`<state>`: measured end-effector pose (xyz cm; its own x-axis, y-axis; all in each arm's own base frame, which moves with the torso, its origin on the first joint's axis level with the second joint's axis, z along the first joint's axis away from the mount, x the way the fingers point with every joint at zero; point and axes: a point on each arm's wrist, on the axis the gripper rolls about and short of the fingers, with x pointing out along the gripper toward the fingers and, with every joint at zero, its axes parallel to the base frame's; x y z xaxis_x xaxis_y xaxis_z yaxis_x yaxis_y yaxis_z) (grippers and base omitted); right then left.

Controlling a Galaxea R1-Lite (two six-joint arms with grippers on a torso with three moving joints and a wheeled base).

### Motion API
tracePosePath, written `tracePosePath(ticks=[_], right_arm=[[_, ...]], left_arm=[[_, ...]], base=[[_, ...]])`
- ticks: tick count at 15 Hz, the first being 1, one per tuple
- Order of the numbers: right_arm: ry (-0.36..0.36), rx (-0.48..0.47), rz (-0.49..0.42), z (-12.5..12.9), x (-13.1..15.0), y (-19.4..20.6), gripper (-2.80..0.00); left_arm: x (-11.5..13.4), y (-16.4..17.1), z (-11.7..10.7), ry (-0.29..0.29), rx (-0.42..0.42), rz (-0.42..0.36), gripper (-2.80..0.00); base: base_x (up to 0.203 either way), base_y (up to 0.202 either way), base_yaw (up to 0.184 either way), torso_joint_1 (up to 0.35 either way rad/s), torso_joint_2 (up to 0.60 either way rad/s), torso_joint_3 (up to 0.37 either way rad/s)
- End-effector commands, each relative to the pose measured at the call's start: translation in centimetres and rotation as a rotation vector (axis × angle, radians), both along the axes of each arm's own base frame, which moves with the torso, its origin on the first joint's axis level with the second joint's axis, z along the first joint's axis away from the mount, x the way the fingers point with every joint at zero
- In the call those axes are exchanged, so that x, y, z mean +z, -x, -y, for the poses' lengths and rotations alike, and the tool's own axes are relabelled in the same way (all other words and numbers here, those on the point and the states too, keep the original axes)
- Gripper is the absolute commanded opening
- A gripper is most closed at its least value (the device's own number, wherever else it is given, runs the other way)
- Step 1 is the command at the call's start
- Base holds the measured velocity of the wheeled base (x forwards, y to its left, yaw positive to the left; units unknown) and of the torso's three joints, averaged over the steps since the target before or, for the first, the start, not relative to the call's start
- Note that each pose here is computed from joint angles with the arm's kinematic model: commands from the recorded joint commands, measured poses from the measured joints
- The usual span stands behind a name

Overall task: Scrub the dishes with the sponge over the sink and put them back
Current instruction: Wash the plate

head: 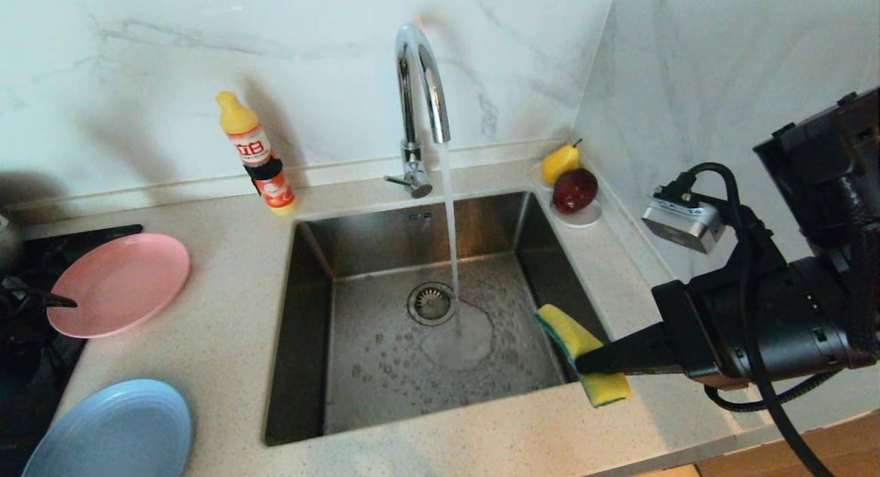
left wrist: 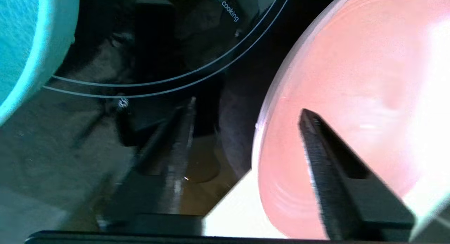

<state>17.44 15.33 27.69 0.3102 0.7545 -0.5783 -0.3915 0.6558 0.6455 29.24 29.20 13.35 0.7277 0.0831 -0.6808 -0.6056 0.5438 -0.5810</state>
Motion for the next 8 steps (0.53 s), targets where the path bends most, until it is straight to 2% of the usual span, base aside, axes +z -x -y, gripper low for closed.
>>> tracePosePath(ticks=[1,4,8], right_arm=[[0.0,0.0,-0.006,0.0,0.0,0.0,-2.8],[0.001,0.0,-0.007,0.0,-0.1,0.0,-2.8],[0.0,-0.002,-0.006,0.0,0.0,0.0,-2.8]], left_arm=[[-0.2,0.5,-0.6,0.063,-0.008,0.035,0.0],[0.6,0.8,-0.6,0.07,-0.017,0.065,0.0],[2.3,2.2,-0.9,0.097,-0.052,0.148,0.0]], base=[[0.0,0.0,0.0,0.0,0.0,0.0],[0.0,0.0,0.0,0.0,0.0,0.0],[0.0,0.0,0.0,0.0,0.0,0.0]])
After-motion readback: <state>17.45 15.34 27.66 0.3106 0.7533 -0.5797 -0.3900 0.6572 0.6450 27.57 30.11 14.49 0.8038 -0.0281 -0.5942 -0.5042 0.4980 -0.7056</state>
